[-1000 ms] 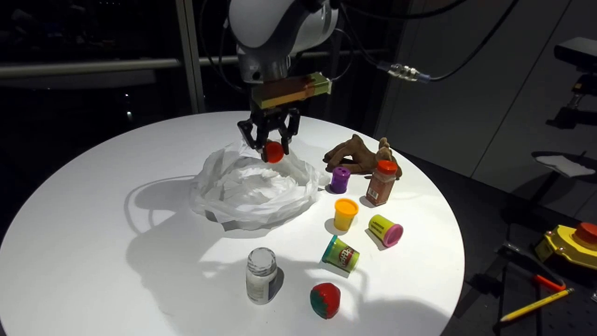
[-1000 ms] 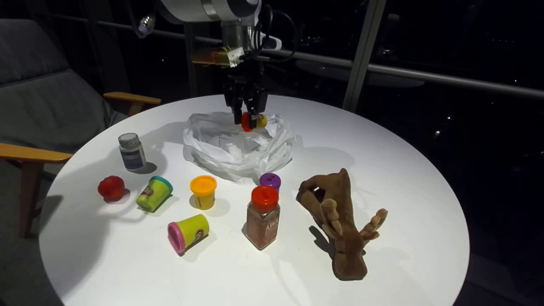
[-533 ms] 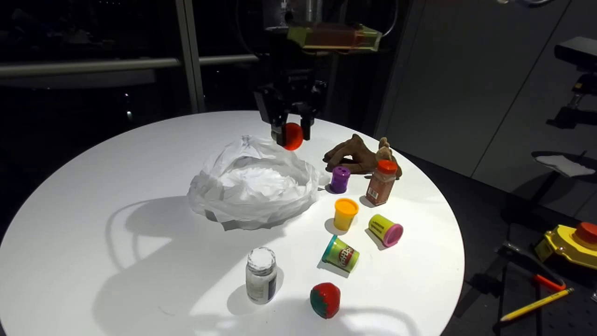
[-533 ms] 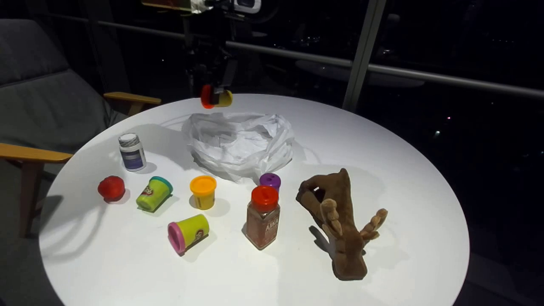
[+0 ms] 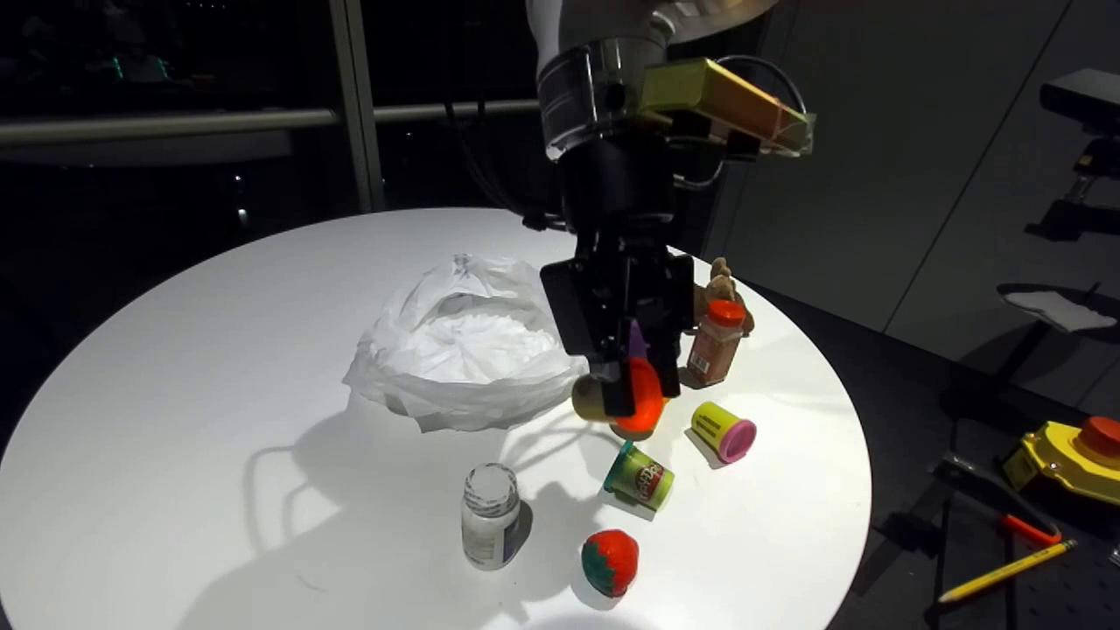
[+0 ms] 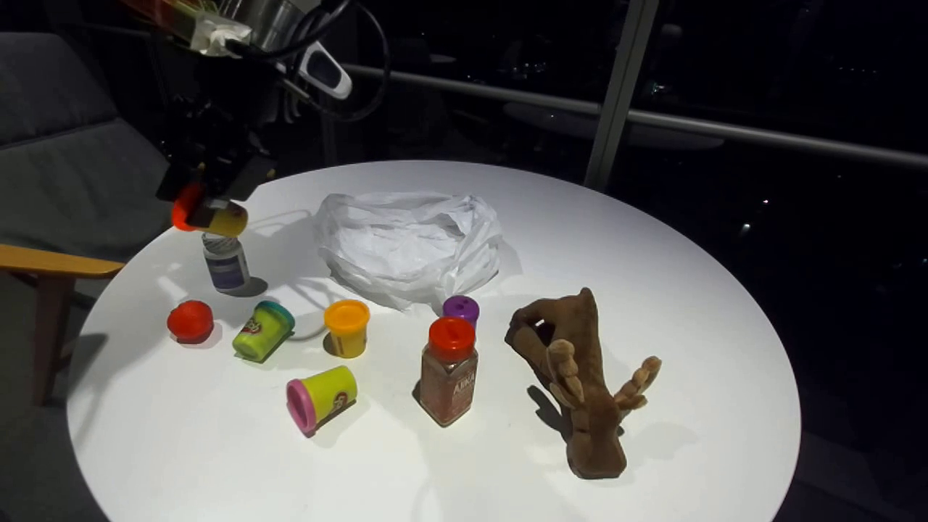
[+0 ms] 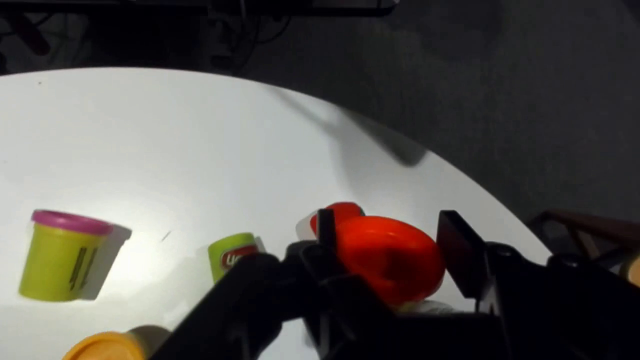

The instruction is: Pick up the objects from the plastic bag and put them on the table.

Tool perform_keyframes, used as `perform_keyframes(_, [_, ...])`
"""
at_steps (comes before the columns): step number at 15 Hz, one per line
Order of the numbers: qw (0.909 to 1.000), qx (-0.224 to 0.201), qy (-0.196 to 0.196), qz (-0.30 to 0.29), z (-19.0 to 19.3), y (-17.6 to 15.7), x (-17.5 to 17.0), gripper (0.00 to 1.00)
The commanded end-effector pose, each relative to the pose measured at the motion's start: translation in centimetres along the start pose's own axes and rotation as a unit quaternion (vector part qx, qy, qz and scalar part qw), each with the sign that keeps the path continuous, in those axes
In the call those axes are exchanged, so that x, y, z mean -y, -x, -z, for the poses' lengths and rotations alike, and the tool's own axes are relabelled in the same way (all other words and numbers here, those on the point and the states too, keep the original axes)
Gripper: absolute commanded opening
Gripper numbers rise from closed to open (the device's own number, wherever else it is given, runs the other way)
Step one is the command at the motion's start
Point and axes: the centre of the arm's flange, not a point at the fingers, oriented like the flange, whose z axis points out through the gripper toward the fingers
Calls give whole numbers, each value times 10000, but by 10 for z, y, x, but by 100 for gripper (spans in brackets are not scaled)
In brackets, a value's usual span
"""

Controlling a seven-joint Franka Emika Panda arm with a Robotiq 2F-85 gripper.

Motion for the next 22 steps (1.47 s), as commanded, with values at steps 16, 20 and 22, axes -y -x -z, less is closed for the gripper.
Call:
perform_keyframes(16, [9770, 1971, -772, -266, -46, -98, 14, 29])
perform_keyframes(20, [9785, 1959, -567, -323, -52, -106, 8, 29])
perform_keyframes(22, [9794, 1949, -360, -389, -57, -109, 3, 29])
